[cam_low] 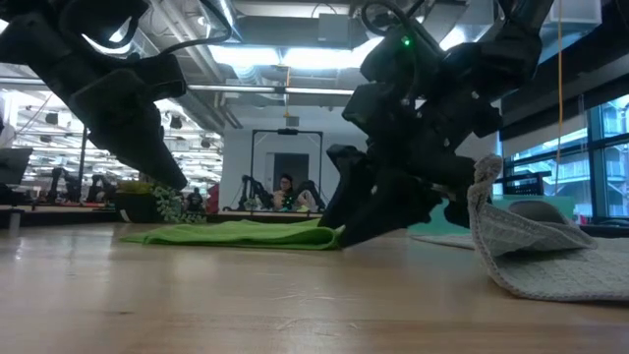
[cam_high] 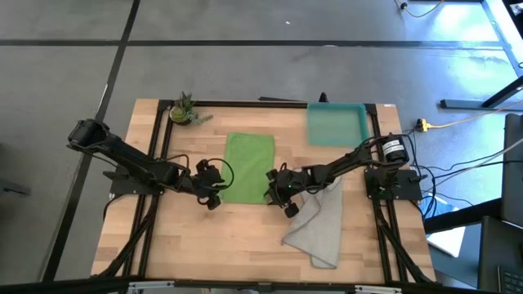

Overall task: Roll microfiber towels into tight, uniform cylinder then place into a basket
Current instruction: Roll the green microfiber cloth

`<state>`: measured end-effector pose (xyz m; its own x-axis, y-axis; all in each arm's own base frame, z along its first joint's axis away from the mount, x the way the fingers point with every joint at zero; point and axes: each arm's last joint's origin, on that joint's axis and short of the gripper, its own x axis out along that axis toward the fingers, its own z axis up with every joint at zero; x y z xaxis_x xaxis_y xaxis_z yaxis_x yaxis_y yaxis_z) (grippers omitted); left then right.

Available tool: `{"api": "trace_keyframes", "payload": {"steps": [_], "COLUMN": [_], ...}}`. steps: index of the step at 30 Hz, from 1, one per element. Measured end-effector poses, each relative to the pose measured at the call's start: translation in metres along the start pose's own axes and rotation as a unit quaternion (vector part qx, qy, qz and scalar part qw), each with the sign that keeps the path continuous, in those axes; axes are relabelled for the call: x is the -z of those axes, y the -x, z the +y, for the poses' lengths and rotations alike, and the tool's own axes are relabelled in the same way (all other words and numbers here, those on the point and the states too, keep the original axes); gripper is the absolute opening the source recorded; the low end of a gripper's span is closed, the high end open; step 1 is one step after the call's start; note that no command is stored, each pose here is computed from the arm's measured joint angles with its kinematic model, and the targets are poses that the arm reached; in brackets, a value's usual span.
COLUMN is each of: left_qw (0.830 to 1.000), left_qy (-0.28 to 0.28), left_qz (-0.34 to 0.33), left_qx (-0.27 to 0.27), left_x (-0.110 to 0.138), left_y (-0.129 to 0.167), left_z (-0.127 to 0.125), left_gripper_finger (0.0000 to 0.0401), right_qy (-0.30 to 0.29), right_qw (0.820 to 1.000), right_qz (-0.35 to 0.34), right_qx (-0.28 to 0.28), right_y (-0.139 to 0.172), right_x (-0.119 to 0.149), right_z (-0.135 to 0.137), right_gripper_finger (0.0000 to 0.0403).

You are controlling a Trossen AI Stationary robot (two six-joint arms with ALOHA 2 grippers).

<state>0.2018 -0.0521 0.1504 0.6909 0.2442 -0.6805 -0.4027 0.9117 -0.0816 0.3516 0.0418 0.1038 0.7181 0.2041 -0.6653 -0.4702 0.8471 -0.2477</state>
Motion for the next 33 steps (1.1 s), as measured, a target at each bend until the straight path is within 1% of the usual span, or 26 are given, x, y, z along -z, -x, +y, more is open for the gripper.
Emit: {"api": "trace_keyframes", "payload": {"steps": [5, 9, 12, 15, 17, 19, 20, 24, 28, 31, 33], "left_qw": [1.0, 1.0, 1.0, 1.0, 1.0, 1.0, 1.0, 1.0, 1.0, 1.0, 1.0], "left_qy": [0.001, 0.001, 0.001, 0.002, 0.002, 0.002, 0.002, 0.002, 0.001, 0.001, 0.001], "left_qz": [-0.001, -0.001, -0.001, -0.002, -0.003, -0.003, -0.003, -0.003, -0.003, -0.003, -0.003], "left_qx": [0.0, 0.0, 0.001, 0.001, 0.001, 0.001, 0.001, 0.002, 0.002, 0.002, 0.002], "left_x": [0.0, 0.0, 0.0, -0.001, -0.001, -0.001, -0.001, -0.001, -0.001, -0.001, -0.001], "left_y": [0.0, 0.0, 0.0, 0.0, 0.0, 0.0, 0.0, 0.0, 0.0, 0.0, 0.0], "left_z": [0.0, 0.0, 0.0, 0.0, 0.0, 0.0, 0.0, 0.0, 0.0, 0.0, 0.0], "left_gripper_finger": [0.009, 0.009, 0.009, 0.009, 0.009, 0.009, 0.009, 0.009, 0.009, 0.009, 0.009], "right_qy": [0.0, 0.0, 0.0, 0.0, 0.001, 0.0, -0.001, -0.009, -0.012, -0.018, -0.034], "right_qw": [1.0, 1.0, 1.0, 1.0, 1.0, 1.0, 1.0, 0.998, 0.998, 0.997, 0.996], "right_qz": [0.001, 0.002, -0.001, 0.004, 0.006, 0.006, 0.008, 0.017, -0.011, -0.014, -0.025], "right_qx": [0.0, -0.002, -0.003, 0.008, 0.011, 0.014, 0.02, 0.053, 0.064, 0.073, 0.084], "right_y": [0.0, -0.004, -0.009, -0.009, -0.008, -0.008, -0.007, -0.003, 0.006, 0.008, 0.009], "right_x": [0.0, 0.003, 0.006, 0.006, 0.005, 0.006, 0.006, 0.005, -0.008, -0.011, -0.016], "right_z": [0.0, 0.001, 0.001, 0.001, 0.001, -0.001, -0.002, -0.012, -0.023, -0.032, -0.04], "right_gripper_finger": [0.0181, 0.0165, 0.0145, 0.011, 0.0073, 0.0028, 0.0015, 0.0011, 0.0006, 0.0004, 0.0004]}}
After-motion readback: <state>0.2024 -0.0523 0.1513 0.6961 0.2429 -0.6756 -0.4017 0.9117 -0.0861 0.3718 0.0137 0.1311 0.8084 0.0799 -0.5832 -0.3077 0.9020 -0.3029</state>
